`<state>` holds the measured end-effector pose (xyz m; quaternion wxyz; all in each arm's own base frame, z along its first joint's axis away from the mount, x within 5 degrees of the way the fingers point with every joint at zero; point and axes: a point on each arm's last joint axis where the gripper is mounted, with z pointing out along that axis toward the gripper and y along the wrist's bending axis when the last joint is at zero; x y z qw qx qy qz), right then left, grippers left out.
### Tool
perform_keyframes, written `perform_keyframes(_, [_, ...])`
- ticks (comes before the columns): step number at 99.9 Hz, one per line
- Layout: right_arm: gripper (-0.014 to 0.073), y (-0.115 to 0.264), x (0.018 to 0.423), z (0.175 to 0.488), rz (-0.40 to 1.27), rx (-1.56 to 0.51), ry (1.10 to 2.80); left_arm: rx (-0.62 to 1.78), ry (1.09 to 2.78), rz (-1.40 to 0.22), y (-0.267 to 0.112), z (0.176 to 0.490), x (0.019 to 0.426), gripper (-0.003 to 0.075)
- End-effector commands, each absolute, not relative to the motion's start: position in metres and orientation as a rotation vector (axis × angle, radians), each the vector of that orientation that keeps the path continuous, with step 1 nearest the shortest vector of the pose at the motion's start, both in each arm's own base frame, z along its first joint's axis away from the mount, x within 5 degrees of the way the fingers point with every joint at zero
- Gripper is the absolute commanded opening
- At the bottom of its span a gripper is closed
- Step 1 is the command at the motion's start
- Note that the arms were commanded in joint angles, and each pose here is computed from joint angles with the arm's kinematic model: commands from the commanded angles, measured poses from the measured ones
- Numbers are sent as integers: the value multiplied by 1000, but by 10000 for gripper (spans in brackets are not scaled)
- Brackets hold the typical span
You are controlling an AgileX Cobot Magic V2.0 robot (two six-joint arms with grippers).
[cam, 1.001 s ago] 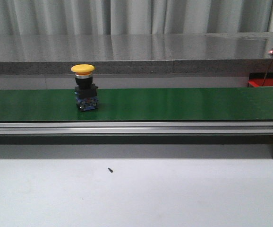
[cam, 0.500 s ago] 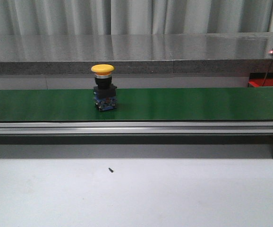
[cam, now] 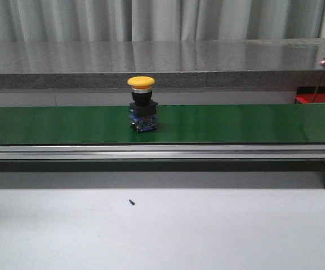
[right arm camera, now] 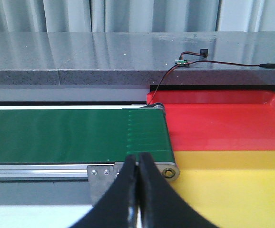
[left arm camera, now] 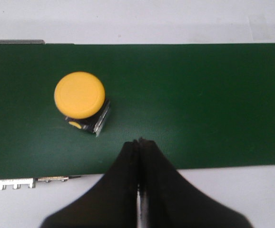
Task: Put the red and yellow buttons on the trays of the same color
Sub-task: 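Place the second yellow button on the conveyor belt, then grasp the first yellow button off the belt with the right gripper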
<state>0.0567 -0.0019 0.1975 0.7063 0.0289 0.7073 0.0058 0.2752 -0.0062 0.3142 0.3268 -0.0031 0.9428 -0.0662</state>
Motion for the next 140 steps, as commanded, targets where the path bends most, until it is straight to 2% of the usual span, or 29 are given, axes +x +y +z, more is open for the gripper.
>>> perform_keyframes(1, [-60,-2,54,212,13,57,1455,-14,2345,-178,-8,333,261,-19])
perform_keyframes(45, [-60,-2,55,211,15,64,1469,-17,2170,-162,-9,327,169,-19])
perform_keyframes(61, [-61,-2,55,225,37,86,1496,-16,2090,-169,-9,326,138,-20])
perform_keyframes(75, [-61,-3,62,238,1,63,1597,-10,2028,-166,-10,326,117,-20])
perform_keyframes(114, [-61,-3,126,293,2,53,1839,-7,1974,-169,-10,322,98,-20])
perform_keyframes(140, [-60,19,179,311,75,-72,2049,-7,1974,-169,-10,322,98,-19])
